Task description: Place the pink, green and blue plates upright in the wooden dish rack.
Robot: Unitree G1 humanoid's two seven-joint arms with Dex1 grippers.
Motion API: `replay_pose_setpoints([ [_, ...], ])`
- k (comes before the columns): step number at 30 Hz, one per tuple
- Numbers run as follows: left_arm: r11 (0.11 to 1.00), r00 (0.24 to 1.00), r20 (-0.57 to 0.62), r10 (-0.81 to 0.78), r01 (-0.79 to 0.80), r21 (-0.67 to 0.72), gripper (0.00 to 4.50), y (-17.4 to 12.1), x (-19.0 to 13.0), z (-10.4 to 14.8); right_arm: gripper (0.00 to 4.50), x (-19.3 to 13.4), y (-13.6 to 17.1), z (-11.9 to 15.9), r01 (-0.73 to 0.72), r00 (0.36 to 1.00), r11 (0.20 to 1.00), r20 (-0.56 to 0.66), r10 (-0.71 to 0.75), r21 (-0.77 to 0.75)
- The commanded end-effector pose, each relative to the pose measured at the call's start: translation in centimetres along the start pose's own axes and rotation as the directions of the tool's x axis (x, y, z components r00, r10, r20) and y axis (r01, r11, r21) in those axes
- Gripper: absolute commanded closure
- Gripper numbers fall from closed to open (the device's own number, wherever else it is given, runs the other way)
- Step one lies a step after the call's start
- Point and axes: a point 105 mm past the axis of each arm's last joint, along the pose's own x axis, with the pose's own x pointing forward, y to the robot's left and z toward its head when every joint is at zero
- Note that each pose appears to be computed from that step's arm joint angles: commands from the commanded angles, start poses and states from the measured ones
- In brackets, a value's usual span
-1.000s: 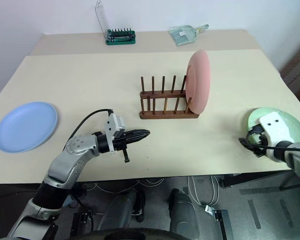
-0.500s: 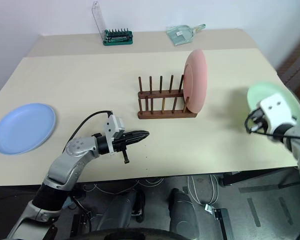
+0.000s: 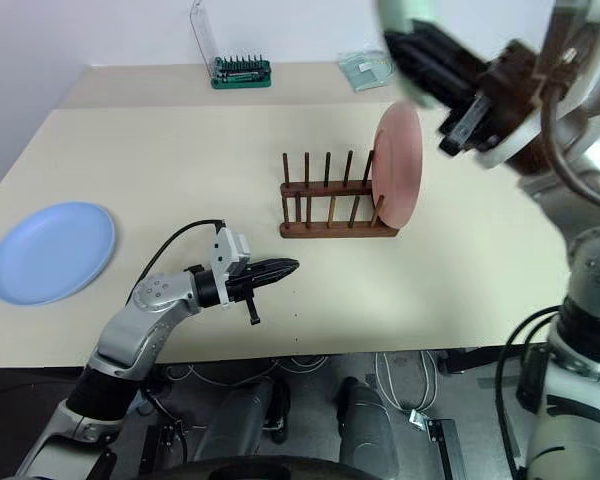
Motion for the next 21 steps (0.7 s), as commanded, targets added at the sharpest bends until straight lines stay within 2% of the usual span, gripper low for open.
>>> replay_pose_setpoints([
  [1,0.999,0.999,0.041,-0.001,0.0,0.033,4.5,-0.2,0.0,1.3,4.46,1.2,1.6,0.3,-0.061,0.996,0.984,0.079,0.048,0.167],
  [6,0.999,0.999,0.051,0.002,-0.003,0.032,4.5,-0.2,-0.1,1.7,4.46,1.7,0.3,-1.9,0.032,0.996,0.94,0.064,-0.058,0.339],
  [8,0.999,0.999,0.049,0.008,-0.01,0.033,4.5,-0.1,-0.4,1.7,4.46,1.1,-1.1,-4.5,0.122,0.991,0.896,-0.003,-0.134,0.427],
  [10,0.999,0.999,0.045,0.014,-0.016,0.034,4.5,-0.1,-0.6,1.7,4.46,0.6,-1.7,-5.8,0.164,0.985,0.866,-0.032,-0.169,0.473],
  [21,0.999,0.999,0.037,0.032,-0.034,0.035,4.5,0.1,-1.1,1.5,4.46,0.4,-3.8,-7.6,0.235,0.969,0.798,-0.068,-0.238,0.555],
])
